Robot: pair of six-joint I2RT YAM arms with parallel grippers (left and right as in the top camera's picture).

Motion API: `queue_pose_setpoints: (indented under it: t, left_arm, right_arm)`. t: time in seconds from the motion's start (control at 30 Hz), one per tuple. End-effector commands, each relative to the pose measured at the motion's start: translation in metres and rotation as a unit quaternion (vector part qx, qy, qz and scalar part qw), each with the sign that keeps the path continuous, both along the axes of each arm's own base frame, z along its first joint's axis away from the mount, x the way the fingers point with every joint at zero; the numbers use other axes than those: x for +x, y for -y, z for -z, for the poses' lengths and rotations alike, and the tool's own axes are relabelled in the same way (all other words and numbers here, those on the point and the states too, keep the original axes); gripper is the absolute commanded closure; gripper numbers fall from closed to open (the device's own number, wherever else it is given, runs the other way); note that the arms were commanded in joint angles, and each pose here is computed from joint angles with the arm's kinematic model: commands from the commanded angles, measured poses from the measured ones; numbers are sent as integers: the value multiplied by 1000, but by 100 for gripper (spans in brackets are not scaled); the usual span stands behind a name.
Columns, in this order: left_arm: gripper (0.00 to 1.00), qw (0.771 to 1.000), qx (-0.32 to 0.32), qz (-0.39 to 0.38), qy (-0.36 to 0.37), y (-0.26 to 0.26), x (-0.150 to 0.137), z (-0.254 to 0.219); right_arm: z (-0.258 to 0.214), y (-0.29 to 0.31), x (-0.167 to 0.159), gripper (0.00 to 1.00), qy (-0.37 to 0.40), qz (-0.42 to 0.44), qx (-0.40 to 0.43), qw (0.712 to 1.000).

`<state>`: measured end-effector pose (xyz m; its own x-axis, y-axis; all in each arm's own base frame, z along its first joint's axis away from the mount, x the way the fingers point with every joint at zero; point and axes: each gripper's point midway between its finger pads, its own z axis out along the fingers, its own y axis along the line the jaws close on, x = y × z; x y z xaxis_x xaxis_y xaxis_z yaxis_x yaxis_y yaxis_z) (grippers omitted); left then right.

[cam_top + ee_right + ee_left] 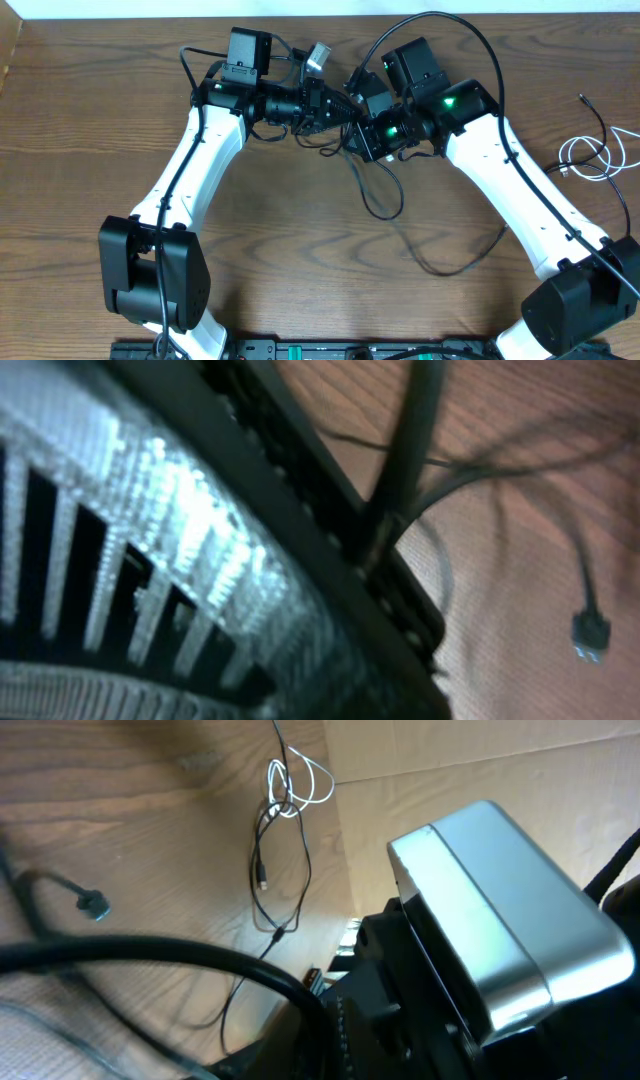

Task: Untangle cables

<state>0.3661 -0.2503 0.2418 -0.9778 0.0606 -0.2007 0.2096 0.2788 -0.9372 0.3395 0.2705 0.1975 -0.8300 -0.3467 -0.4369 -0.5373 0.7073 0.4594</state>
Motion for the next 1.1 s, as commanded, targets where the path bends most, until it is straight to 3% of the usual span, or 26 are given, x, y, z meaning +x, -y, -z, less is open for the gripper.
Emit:
queue_pose_setpoints:
  t: [0.0, 0.1, 0.17, 0.3, 0.4, 0.47, 0.5, 0.63, 0.8, 0.87, 0.9, 1.07]
  left_arm:
    - [93, 1000, 10, -17, -16, -4, 7, 6]
    - [93, 992, 92, -84, -14, -22, 27, 33]
    - [93, 965, 210, -157, -28, -51, 39, 71]
    - [93, 922, 326, -199, -60, -85, 30, 104]
    - [93, 916, 346, -181, -89, -84, 12, 111]
    - [93, 917, 352, -165, -93, -74, 2, 113]
    - [93, 918, 354, -152, -90, -65, -3, 114]
    - [92, 921, 368, -110, -68, -32, -22, 115]
    - [92, 903, 424, -64, -12, 3, -51, 124]
    - [92, 895, 443, -53, 5, 11, -60, 127]
    - [88, 893, 448, -42, 13, 18, -67, 129]
    - [87, 893, 449, -2, 36, 51, -86, 142]
  right_arm:
    - [-4, -1, 2, 91, 17, -6, -1, 1000]
    - [2, 12, 12, 99, 33, 19, -37, 999]
    - [4, 20, 18, 99, 41, 32, -55, 997]
    - [7, 23, 16, 96, 37, 35, -65, 997]
    - [17, 49, 26, 73, 53, 78, -136, 986]
    - [23, 82, 37, 72, 62, 157, -206, 964]
    - [24, 112, 42, 69, 63, 229, -253, 938]
    - [29, 151, 39, 67, 21, 309, -277, 910]
    - [36, 180, 32, 58, -60, 341, -237, 908]
    - [38, 180, 27, 54, -81, 306, -215, 924]
    - [39, 179, 19, 48, -100, 271, -201, 936]
    - [42, 198, 4, 43, -137, 261, -202, 934]
